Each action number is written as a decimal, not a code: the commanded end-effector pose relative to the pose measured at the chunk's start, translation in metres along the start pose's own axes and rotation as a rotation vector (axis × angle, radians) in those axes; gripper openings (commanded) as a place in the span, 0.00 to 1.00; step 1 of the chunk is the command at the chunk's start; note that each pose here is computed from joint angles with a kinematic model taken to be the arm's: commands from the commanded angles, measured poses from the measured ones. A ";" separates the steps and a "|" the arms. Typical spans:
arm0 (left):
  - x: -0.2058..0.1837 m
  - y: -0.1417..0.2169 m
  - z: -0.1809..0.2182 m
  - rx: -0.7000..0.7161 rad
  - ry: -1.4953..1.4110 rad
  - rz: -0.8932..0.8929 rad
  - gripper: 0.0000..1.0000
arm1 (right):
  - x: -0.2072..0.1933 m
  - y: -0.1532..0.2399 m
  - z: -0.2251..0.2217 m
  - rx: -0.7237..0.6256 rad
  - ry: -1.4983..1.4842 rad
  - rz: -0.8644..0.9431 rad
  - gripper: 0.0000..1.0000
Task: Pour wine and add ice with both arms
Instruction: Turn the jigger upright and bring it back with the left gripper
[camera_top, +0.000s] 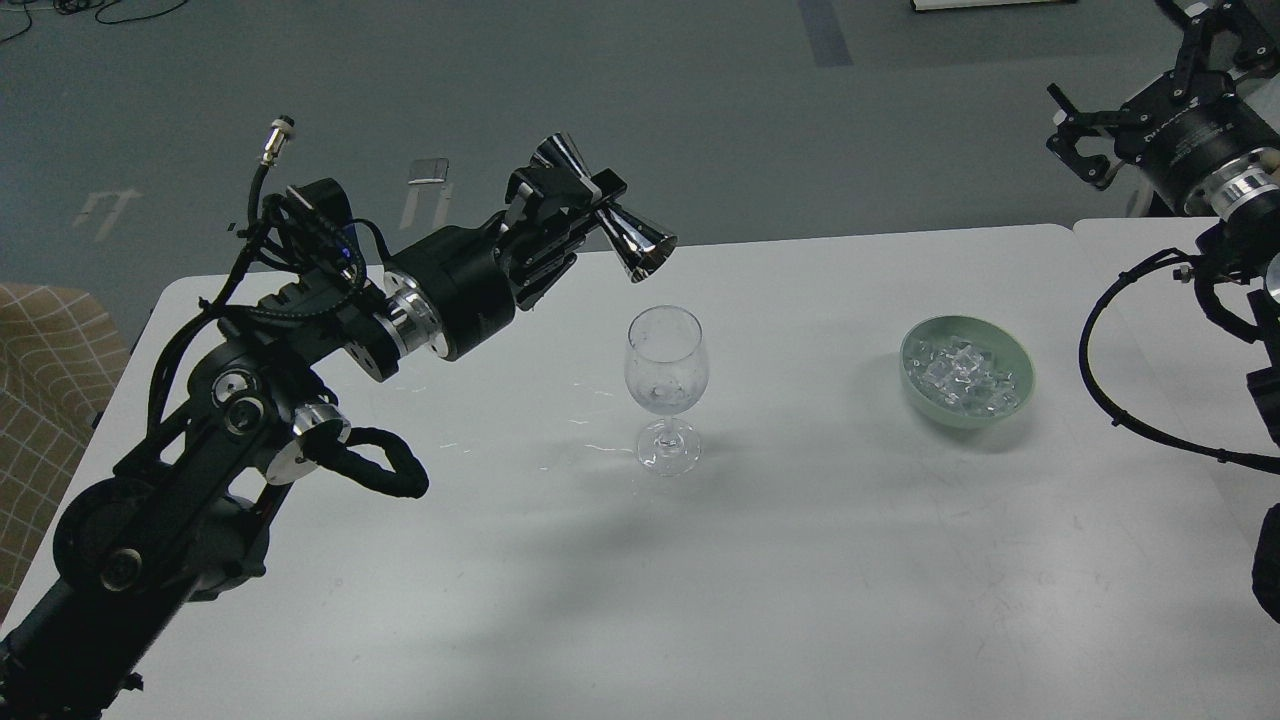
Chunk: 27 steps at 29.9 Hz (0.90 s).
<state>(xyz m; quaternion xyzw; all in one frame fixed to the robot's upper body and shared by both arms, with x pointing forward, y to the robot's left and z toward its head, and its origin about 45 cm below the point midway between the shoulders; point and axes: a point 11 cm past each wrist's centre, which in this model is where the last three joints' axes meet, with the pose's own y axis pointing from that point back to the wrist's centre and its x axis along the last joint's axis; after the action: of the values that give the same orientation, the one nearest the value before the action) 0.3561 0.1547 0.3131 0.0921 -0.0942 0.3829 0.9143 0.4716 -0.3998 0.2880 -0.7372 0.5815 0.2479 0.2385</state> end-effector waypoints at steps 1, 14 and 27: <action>0.001 0.001 0.000 -0.013 0.115 0.000 0.00 | 0.003 0.003 -0.006 0.004 0.014 0.008 1.00; 0.071 0.064 -0.036 -0.178 0.754 0.213 0.00 | 0.006 0.005 -0.012 0.011 0.021 0.018 1.00; 0.120 0.134 -0.152 -0.322 1.229 0.483 0.00 | 0.010 0.012 -0.032 -0.013 0.068 0.049 1.00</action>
<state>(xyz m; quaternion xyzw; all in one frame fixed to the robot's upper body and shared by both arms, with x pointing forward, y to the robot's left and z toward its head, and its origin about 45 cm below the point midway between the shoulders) 0.3609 0.3560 0.2294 -0.2849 0.3477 0.5250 0.7227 0.4655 -0.4286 0.3044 -0.7326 0.6039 0.2324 0.2112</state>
